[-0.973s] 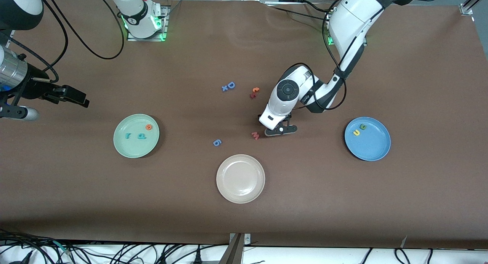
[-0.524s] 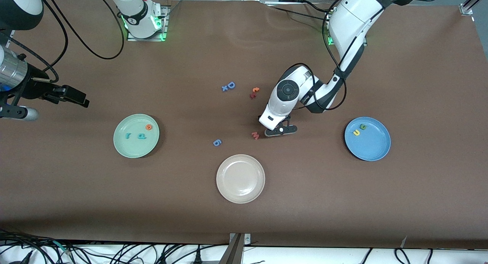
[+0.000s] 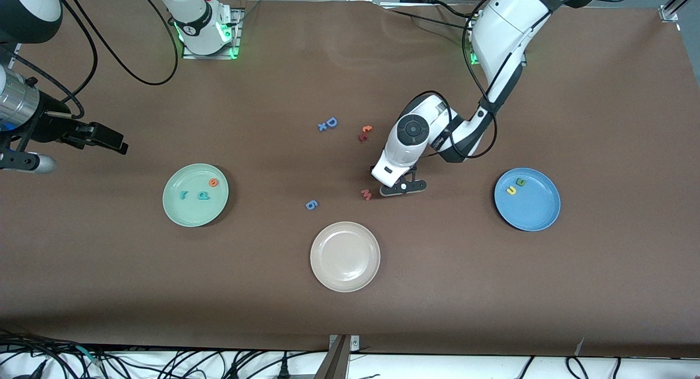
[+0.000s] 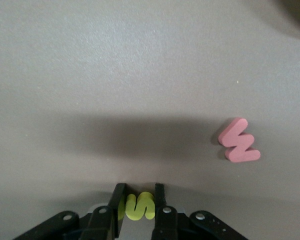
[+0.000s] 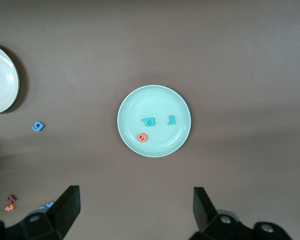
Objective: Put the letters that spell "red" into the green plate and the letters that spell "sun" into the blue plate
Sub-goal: 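Carry the yellow s over the blue plate with the left gripper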
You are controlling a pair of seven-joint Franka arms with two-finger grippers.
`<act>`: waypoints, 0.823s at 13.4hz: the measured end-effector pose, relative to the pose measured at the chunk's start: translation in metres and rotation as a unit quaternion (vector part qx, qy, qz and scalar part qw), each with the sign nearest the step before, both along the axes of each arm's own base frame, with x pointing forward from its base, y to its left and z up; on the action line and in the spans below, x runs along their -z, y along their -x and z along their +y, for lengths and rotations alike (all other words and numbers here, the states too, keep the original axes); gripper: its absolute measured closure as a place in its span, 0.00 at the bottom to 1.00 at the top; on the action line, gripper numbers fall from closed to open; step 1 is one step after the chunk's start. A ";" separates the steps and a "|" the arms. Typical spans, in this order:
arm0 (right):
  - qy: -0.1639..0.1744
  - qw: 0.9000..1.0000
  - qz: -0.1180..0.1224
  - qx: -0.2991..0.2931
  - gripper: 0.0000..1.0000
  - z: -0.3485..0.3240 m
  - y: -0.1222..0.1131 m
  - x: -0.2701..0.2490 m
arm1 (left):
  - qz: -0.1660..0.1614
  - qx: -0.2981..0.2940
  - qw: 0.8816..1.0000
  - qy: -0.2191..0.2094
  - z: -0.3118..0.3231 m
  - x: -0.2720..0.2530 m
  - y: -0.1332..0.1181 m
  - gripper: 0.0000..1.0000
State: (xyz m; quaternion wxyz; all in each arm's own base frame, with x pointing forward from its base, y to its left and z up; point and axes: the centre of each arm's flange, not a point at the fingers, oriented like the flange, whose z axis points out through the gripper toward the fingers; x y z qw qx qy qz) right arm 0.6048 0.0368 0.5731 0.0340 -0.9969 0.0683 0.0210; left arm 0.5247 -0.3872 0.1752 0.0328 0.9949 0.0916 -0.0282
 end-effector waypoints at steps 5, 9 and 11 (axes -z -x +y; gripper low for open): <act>0.000 1.000 0.000 0.000 0.00 0.000 0.000 0.000 | 0.002 0.015 1.000 -0.016 0.043 -0.023 -0.045 0.73; 0.000 1.000 0.000 0.000 0.00 0.000 0.000 0.000 | 0.024 0.044 0.998 -0.038 0.115 -0.053 -0.080 0.73; 0.000 1.000 0.000 0.000 0.00 0.000 0.000 0.000 | 0.038 0.059 0.996 -0.045 0.153 -0.062 -0.091 0.73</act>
